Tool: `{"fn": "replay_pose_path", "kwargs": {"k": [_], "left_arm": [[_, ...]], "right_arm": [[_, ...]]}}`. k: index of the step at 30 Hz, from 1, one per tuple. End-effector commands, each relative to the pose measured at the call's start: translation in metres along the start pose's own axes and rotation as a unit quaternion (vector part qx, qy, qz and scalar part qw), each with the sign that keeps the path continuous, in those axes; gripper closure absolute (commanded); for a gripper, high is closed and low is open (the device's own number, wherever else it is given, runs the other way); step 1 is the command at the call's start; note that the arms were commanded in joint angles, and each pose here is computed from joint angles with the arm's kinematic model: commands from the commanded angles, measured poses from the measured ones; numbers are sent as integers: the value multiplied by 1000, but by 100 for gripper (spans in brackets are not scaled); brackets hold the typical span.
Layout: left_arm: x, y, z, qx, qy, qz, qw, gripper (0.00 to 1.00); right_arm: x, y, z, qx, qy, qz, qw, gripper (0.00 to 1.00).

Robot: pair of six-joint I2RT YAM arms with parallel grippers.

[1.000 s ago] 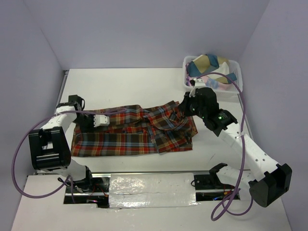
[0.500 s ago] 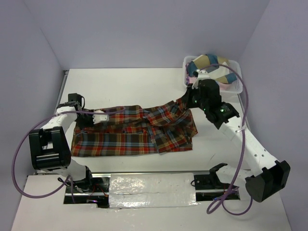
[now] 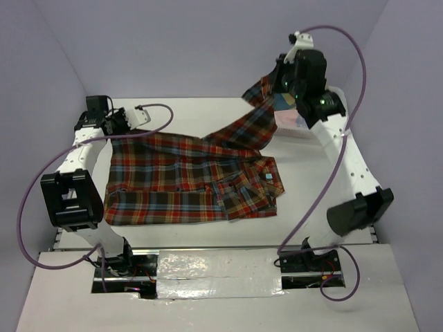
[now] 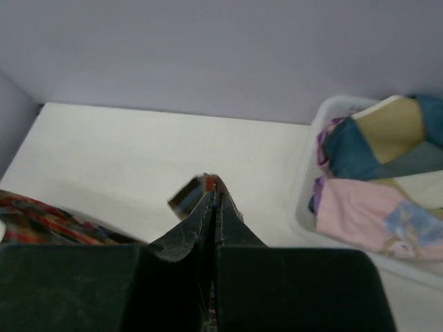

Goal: Fold and stack the long sleeve shirts
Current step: Fold the shirt

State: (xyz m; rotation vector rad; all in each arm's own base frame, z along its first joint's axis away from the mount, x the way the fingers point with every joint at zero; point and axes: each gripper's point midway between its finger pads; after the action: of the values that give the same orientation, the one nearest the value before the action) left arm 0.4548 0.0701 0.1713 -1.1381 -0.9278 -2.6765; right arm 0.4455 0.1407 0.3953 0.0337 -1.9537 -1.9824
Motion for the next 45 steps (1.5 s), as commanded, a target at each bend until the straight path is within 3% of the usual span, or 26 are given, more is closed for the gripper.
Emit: {"fn": "replay_pose_path", "kwargs": {"k": [1,6,12,18,19,25,29,39,40,41,42,43,45], "left_arm": [[6,29,45,25,58,-37,997,100],[12,39,39,4,40,-59,997,100],[12,9,-36,-38,-51,-43,997,100],[35,-26,-94,-84,-132,2,988,100],[40,-32,-103,-95,-151,10,984,100],[69,-72,-169,-196,-278,53,939,100],[67,-91,-173,-228,-291,86,925,100],[60,-91,-169,-232,-296,86,922,100],[60,-92,-173,-233,-301,85,921,97],[60,-92,-175,-231,-302,84,921,87],[58,-93,-175,-232,-299,84,922,69],[57,-92,-176,-234,-298,83,922,44],[56,-87,-175,-227,-290,71,927,29]], "right_arm": [[-3,67,-26,13,-48,-56,997,100],[-5,81,-19,14,-35,-58,998,100],[21,53,-11,56,-48,-48,996,100],[55,-24,36,144,10,25,989,100],[57,-53,41,149,22,56,987,100],[104,-132,66,153,96,135,974,100],[125,-156,69,161,127,161,965,100],[148,-183,90,166,217,210,939,100],[149,-186,93,162,227,212,937,100],[151,-193,101,155,249,221,930,100],[152,-196,106,150,262,225,926,100],[152,-198,113,147,276,224,923,98],[158,-213,130,136,308,237,911,97]]}}
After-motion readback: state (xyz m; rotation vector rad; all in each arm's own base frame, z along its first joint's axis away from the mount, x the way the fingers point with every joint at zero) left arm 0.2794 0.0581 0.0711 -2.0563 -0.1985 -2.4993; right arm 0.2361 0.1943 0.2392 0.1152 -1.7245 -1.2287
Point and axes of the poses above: each gripper's point midway between its finger pads, its own x axis back along the fingers, its own z axis along the line the jaws close on, y = z × x, and after that the axes turned 9 degrees about x, right-handed
